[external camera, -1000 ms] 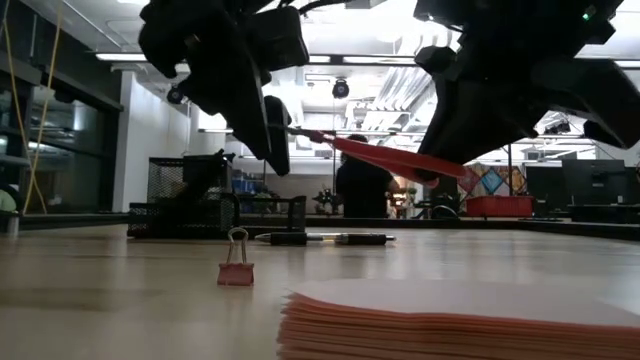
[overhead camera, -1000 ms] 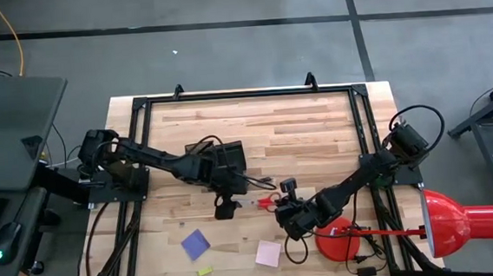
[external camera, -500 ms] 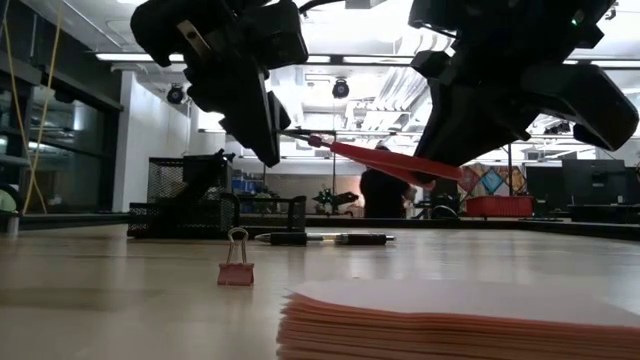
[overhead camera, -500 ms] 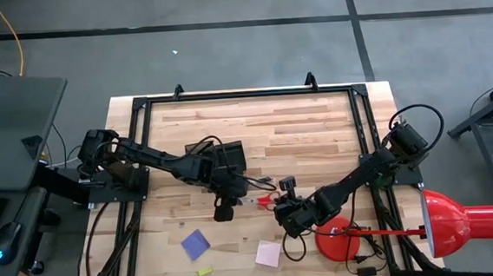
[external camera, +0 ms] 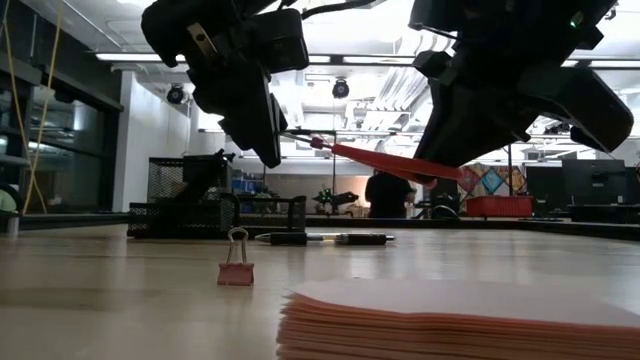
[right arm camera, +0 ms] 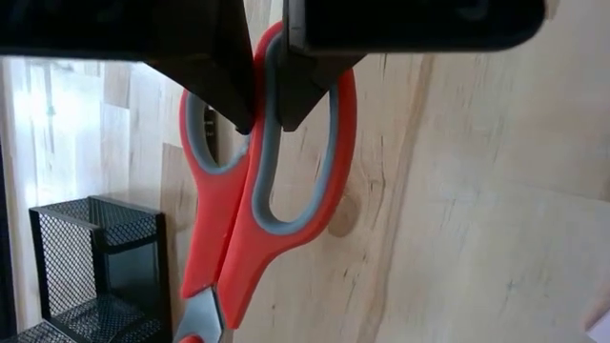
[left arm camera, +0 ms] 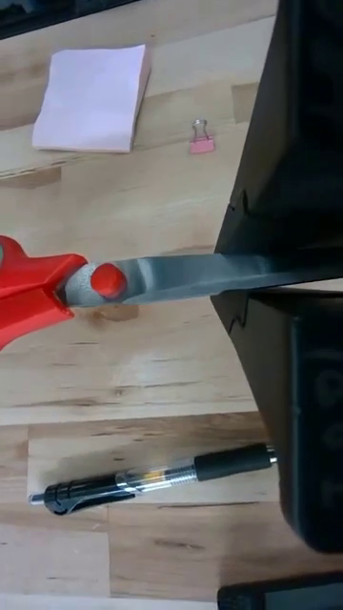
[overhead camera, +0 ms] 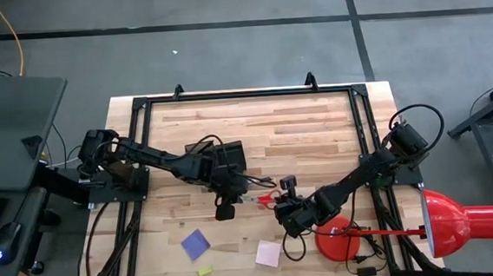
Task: Pick and place office supplies into organizer
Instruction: Put the scissors into the desk organizer
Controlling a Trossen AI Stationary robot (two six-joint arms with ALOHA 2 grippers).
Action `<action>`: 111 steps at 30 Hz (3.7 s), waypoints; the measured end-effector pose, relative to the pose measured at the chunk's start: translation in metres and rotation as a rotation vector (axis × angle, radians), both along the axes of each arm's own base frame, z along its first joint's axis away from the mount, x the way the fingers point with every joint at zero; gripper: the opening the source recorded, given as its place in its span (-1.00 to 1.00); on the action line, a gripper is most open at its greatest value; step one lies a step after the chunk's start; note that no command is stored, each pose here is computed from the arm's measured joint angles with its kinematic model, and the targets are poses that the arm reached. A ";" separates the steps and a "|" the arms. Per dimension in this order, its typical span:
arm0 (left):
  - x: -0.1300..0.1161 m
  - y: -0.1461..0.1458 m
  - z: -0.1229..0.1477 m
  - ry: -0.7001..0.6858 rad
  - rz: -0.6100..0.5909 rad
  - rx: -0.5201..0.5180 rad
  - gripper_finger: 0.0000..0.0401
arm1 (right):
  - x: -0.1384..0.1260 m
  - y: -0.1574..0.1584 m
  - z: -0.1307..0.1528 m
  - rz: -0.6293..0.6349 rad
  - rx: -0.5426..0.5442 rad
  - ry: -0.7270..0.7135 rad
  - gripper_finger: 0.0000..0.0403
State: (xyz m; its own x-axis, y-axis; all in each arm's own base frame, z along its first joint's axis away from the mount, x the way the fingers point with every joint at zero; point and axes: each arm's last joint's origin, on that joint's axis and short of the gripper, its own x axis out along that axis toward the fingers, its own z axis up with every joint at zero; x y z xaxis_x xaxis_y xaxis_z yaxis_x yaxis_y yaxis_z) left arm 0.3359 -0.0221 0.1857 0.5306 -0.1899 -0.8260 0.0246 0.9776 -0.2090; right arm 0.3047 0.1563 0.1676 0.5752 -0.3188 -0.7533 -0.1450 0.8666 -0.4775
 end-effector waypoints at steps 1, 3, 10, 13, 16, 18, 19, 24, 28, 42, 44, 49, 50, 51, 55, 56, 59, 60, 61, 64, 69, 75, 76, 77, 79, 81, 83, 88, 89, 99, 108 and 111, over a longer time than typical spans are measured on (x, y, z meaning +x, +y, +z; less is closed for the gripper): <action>0.000 0.000 0.000 0.000 -0.001 0.000 -0.89 | 0.000 0.000 0.000 0.001 0.000 0.000 -0.94; 0.000 0.000 0.000 0.001 0.007 -0.005 -0.89 | 0.000 0.000 0.000 0.004 -0.002 0.001 -0.96; 0.000 -0.001 0.000 -0.001 0.012 -0.019 -0.91 | 0.000 -0.001 0.000 0.016 -0.049 0.004 -0.92; 0.001 0.000 0.001 -0.005 0.017 -0.022 -0.90 | -0.001 -0.002 0.000 0.036 -0.112 0.013 -0.92; 0.001 -0.001 0.001 -0.011 0.014 -0.043 -0.94 | -0.001 -0.002 0.000 0.074 -0.131 0.030 -0.97; 0.002 -0.001 0.002 -0.023 0.006 -0.064 -0.94 | -0.001 -0.002 0.001 0.092 -0.145 0.037 -0.97; 0.003 -0.001 0.002 -0.028 0.004 -0.067 -0.94 | -0.001 -0.002 0.001 0.098 -0.153 0.040 -0.96; 0.004 -0.002 0.003 -0.040 -0.003 -0.083 -0.85 | -0.002 -0.002 0.001 0.127 -0.212 0.060 -0.97; 0.005 -0.003 0.004 -0.050 0.009 -0.113 -0.74 | -0.002 -0.003 0.001 0.144 -0.246 0.068 -0.97; 0.011 -0.007 0.011 -0.091 0.039 -0.299 -0.37 | -0.006 -0.001 0.002 0.230 -0.493 0.118 -0.98; 0.011 -0.007 0.011 -0.089 0.042 -0.303 -0.41 | -0.009 0.002 0.001 0.262 -0.524 0.140 -0.98; 0.011 -0.007 0.011 -0.087 0.052 -0.306 -0.68 | -0.013 0.007 0.001 0.312 -0.569 0.162 -0.96; 0.011 -0.007 0.011 -0.084 0.054 -0.304 -0.75 | -0.013 0.008 0.001 0.304 -0.564 0.153 -0.97; 0.010 -0.007 0.010 -0.076 0.057 -0.302 -0.83 | -0.013 0.008 0.001 0.293 -0.559 0.144 -0.98; 0.009 -0.005 0.008 -0.054 0.074 -0.279 -0.93 | -0.014 0.008 0.001 0.273 -0.559 0.138 -0.98; 0.009 -0.005 0.006 -0.051 0.070 -0.274 -0.90 | -0.014 0.008 0.001 0.260 -0.555 0.130 -0.97; 0.009 -0.005 0.002 -0.038 0.062 -0.247 -0.78 | -0.012 0.007 0.000 0.259 -0.545 0.130 -0.98; 0.011 -0.006 0.000 -0.037 0.059 -0.248 -0.75 | -0.012 0.007 0.000 0.260 -0.548 0.130 -0.98; 0.013 -0.006 -0.002 -0.041 0.057 -0.250 -0.73 | -0.012 0.007 0.000 0.261 -0.551 0.131 -0.98; 0.014 -0.006 -0.007 -0.029 0.063 -0.247 -0.75 | -0.011 0.006 0.001 0.262 -0.560 0.124 -0.98; 0.015 -0.005 -0.012 -0.010 0.082 -0.248 -0.95 | -0.011 0.006 0.000 0.278 -0.557 0.137 -0.98; 0.014 -0.003 -0.014 -0.013 0.120 -0.159 -0.97 | -0.013 0.006 0.001 0.259 -0.575 0.135 -0.87; 0.014 -0.002 -0.014 -0.017 0.124 -0.143 -0.98 | -0.014 0.006 0.001 0.258 -0.588 0.140 -0.84; 0.014 -0.002 -0.015 -0.021 0.124 -0.125 -0.98 | -0.015 0.006 0.001 0.259 -0.595 0.146 -0.80; 0.013 -0.001 -0.016 -0.028 0.136 -0.094 -0.99 | -0.017 0.006 0.001 0.262 -0.605 0.161 -0.72; 0.013 -0.001 -0.016 -0.032 0.157 -0.070 -0.99 | -0.019 0.006 0.002 0.224 -0.627 0.143 -0.64; 0.013 -0.002 -0.016 -0.034 0.152 -0.049 -1.00 | -0.020 0.007 0.004 0.171 -0.652 0.096 -0.57; 0.015 -0.013 -0.014 -0.080 0.136 -0.015 -1.00 | -0.024 0.011 0.009 0.176 -0.643 0.077 -0.44; 0.015 -0.014 -0.014 -0.086 0.133 0.002 -1.00 | -0.025 0.011 0.009 0.174 -0.654 0.074 -0.43; 0.013 -0.024 -0.014 -0.105 0.162 0.140 -1.00 | -0.026 0.012 0.014 0.148 -0.691 0.032 -0.33; 0.012 -0.024 -0.014 -0.103 0.196 0.208 -1.00 | -0.035 0.015 0.031 0.099 -0.611 -0.057 -0.30; 0.011 -0.024 -0.015 -0.102 0.196 0.240 -1.00 | -0.043 0.018 0.042 0.082 -0.570 -0.112 -0.29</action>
